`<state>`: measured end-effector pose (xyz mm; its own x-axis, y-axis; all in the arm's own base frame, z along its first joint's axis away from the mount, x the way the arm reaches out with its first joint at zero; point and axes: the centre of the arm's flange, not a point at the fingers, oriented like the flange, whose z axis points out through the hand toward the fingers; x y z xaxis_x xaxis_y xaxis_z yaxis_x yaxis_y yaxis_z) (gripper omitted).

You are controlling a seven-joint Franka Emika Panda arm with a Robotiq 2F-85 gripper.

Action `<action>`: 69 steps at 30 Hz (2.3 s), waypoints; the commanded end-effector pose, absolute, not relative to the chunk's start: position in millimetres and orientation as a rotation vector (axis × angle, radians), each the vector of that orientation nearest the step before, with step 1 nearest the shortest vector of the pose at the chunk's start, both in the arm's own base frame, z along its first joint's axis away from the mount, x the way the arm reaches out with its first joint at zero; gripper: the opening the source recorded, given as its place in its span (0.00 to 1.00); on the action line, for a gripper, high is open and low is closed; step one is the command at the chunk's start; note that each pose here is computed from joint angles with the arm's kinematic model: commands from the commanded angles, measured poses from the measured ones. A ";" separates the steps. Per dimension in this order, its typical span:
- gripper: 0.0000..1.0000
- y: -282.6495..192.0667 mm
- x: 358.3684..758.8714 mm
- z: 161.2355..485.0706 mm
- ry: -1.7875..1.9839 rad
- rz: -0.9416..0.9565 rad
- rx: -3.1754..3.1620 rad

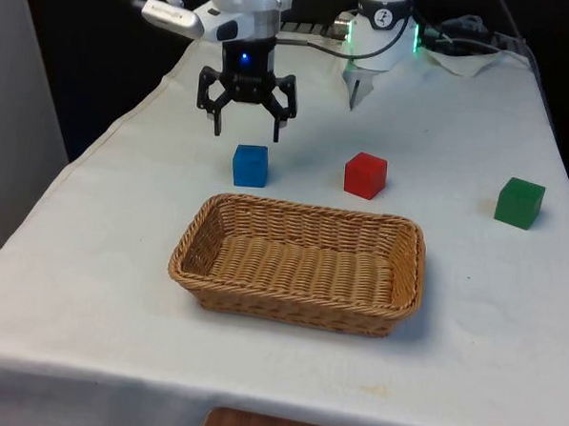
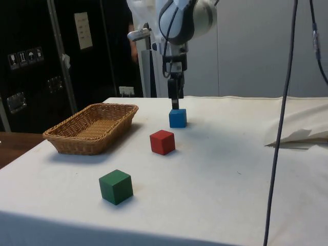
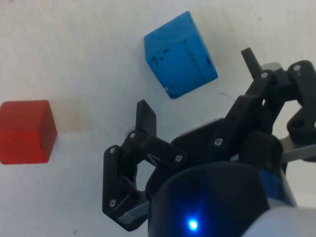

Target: Pick up the blue cube and place it into the basket.

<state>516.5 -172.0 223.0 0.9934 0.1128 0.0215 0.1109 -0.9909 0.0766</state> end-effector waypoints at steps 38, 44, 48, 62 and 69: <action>0.80 -176.6 523.3 179.2 0.144 -0.004 3.060; 0.14 -176.6 523.1 178.7 0.143 -0.007 3.060; 0.00 -176.5 523.1 178.7 0.144 -0.007 3.059; 0.00 -177.8 525.8 191.5 0.131 0.013 3.065; 0.00 -179.1 528.1 207.3 0.121 0.032 3.070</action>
<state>528.3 -179.0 204.1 0.9964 0.0830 0.0177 0.0815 -0.9940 0.0730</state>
